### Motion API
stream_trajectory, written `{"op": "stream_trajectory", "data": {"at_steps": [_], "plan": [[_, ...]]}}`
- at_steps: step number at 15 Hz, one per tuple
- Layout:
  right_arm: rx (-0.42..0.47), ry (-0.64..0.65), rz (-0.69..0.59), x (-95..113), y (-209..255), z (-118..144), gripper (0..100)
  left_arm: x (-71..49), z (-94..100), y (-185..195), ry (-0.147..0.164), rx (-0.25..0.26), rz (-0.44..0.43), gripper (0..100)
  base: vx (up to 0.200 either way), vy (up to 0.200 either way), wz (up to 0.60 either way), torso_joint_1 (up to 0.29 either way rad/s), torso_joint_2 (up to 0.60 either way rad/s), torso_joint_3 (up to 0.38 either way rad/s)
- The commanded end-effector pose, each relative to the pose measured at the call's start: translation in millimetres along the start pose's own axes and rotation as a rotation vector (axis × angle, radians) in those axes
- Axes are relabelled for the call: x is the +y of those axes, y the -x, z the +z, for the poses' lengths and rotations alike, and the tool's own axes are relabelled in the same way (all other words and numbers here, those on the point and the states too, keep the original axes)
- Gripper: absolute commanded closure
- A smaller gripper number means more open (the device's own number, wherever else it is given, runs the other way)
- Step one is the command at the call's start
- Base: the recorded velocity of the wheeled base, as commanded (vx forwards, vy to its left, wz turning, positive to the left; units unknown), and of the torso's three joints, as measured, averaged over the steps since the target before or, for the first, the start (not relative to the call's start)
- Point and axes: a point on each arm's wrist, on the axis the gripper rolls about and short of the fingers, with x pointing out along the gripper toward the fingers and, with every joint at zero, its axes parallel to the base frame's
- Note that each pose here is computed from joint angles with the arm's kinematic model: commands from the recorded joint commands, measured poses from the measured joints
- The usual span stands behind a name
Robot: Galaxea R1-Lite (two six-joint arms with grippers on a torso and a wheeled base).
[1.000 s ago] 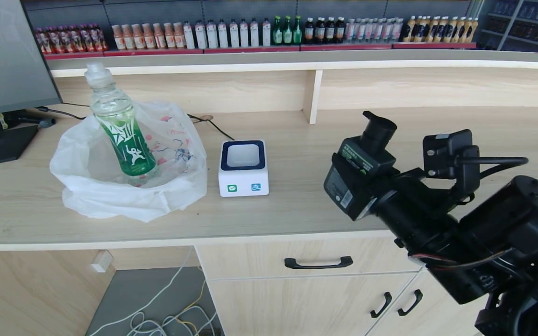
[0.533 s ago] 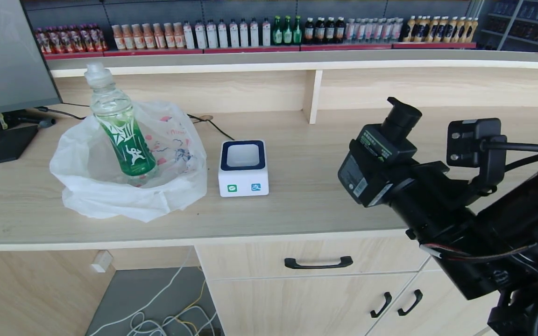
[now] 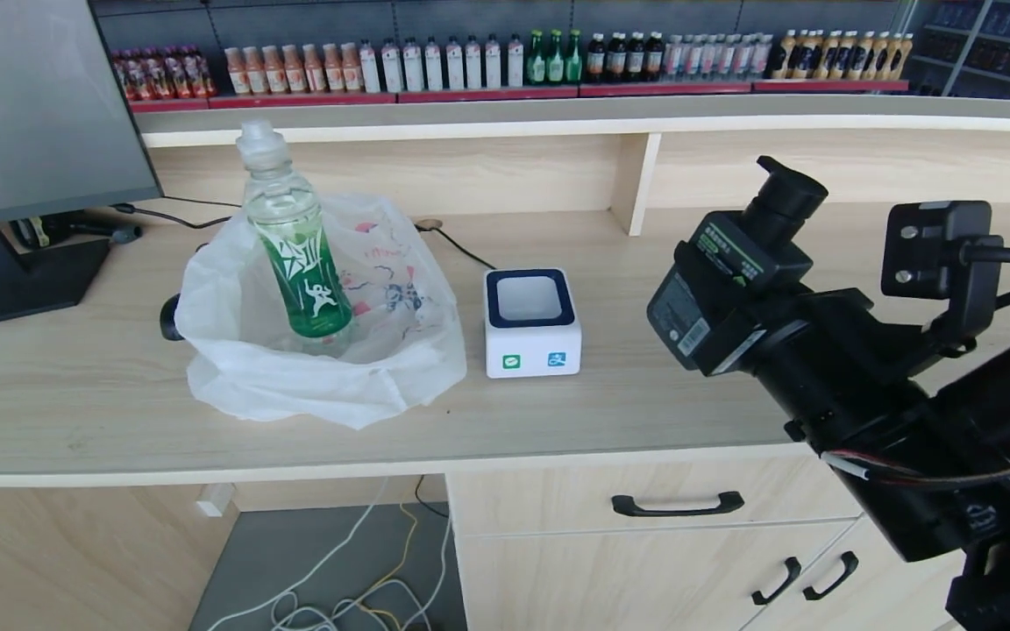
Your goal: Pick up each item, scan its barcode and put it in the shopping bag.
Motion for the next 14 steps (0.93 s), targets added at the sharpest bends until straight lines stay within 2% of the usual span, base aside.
{"op": "stream_trajectory", "data": {"at_steps": [1,7,14], "plan": [[-0.012,-0.004,-0.001,-1,4,6,100,0.0,0.0,0,0.0,-0.001,0.001,0,0.0,0.2,0.0,0.017,0.0,-0.002],[-0.071,-0.019,-0.012,-2,-6,17,100,0.0,0.0,0,0.0,-0.001,0.001,0,0.0,0.2,0.0,0.0,0.0,0.002],[-0.052,-0.007,0.003,2,-7,11,100,0.0,0.0,0,0.0,-0.001,0.001,0,0.0,0.0,0.0,0.0,0.0,0.0]]}}
